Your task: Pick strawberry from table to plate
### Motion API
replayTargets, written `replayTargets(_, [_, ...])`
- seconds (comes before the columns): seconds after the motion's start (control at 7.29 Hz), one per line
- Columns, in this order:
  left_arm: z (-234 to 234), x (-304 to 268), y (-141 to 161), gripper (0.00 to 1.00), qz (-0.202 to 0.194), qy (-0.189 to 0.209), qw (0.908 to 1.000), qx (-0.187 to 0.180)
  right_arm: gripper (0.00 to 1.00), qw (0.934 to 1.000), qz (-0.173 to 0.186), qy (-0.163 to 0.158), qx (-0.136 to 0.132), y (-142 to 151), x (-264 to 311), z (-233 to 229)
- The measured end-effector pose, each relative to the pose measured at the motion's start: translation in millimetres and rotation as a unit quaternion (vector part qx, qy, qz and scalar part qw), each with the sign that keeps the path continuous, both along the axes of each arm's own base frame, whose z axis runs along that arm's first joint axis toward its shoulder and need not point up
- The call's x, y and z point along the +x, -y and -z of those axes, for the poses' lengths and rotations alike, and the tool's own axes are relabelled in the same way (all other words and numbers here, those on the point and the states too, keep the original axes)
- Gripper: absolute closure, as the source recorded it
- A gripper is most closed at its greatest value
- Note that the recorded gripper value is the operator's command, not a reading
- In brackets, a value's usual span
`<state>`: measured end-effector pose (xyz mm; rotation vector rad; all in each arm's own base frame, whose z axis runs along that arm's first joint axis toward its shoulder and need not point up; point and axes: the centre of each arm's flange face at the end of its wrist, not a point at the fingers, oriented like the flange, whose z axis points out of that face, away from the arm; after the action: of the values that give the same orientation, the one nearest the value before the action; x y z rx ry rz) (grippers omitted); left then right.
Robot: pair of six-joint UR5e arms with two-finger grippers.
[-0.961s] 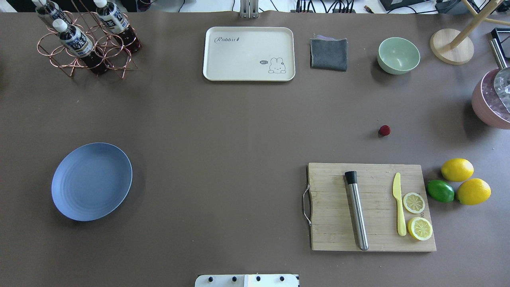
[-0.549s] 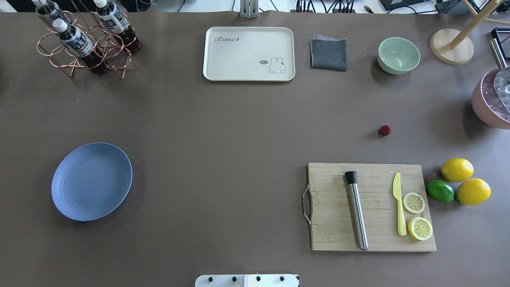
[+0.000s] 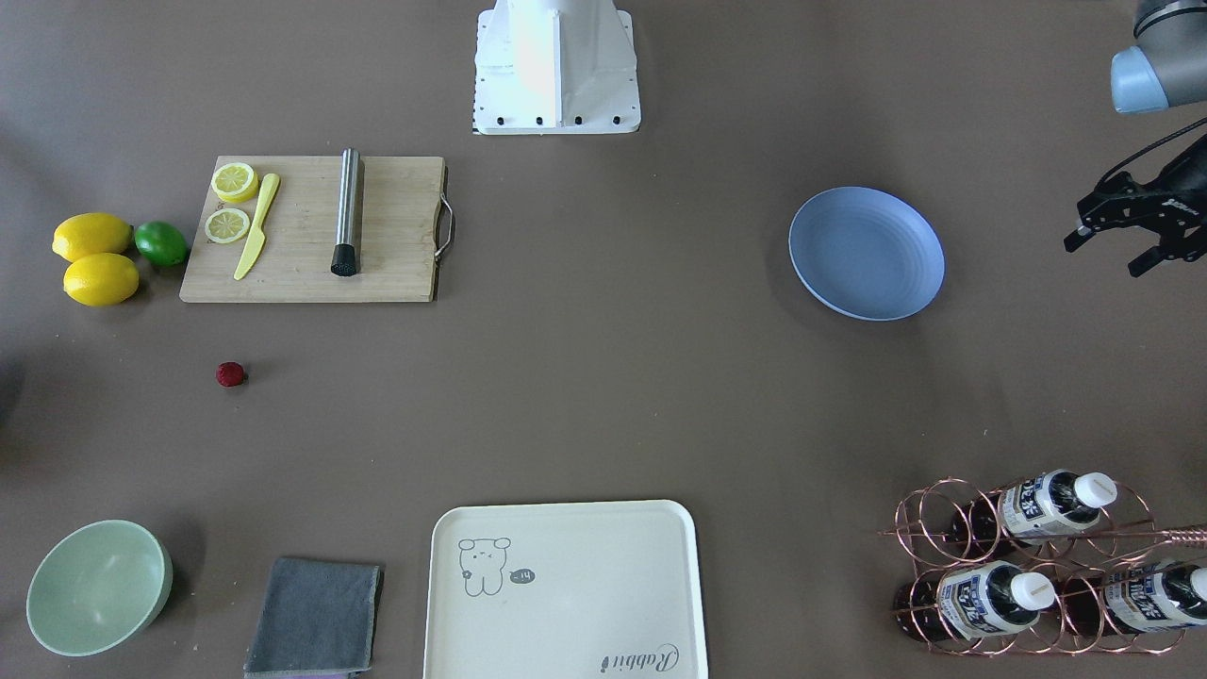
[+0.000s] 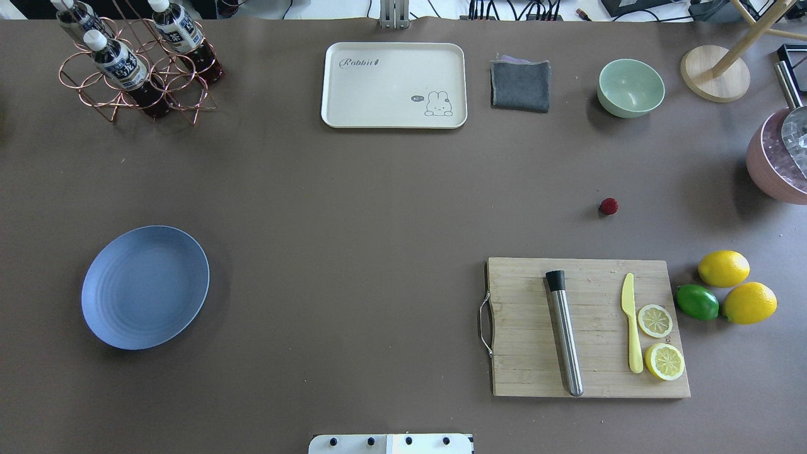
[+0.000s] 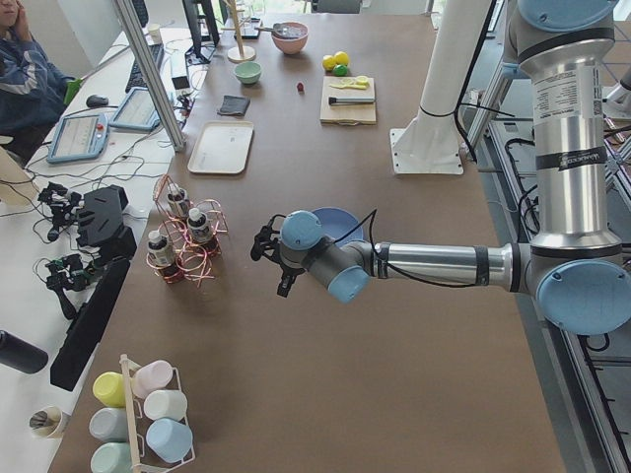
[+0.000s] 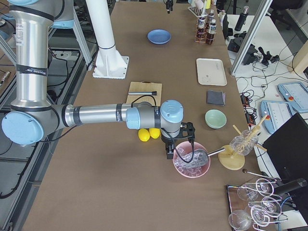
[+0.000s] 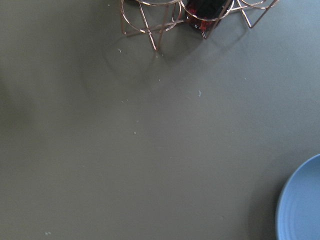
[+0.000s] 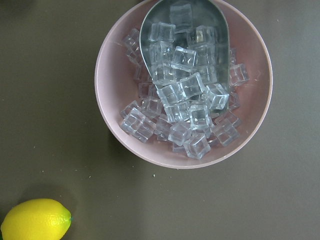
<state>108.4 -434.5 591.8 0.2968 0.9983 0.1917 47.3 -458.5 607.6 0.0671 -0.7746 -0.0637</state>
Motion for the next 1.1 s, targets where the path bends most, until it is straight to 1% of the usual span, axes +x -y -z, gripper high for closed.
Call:
replayTargets(0.27, [-12.8,68.0,-19.3,0.01,0.005,-0.020,0.9998,-0.009,0.00,1.0000,0.001,0.001,-0.001,-0.4,-1.4,0.0])
replayTargets(0.55, [-8.2,116.5,-36.4,0.02,0.003,-0.053,0.9984,-0.021,0.00,1.0000,0.001,0.001,-0.003,-1.9,-2.2,-1.6])
replayTargets(0.69, [-3.1,131.9,-39.0,0.10,0.005,-0.062,0.9978,-0.024,0.00,1.0000,0.002,0.001,-0.004,-2.5,-2.8,-2.6])
replayTargets(0.82, [-0.9,139.9,-38.3,0.45,0.010,-0.064,0.9977,-0.022,0.00,1.0000,0.002,0.001,-0.005,-2.7,-3.1,-3.3])
replayTargets(1.1, [2.6,147.6,-35.8,0.45,0.010,-0.065,0.9977,-0.015,0.00,1.0000,0.003,0.001,-0.006,-3.0,-3.9,-4.3])
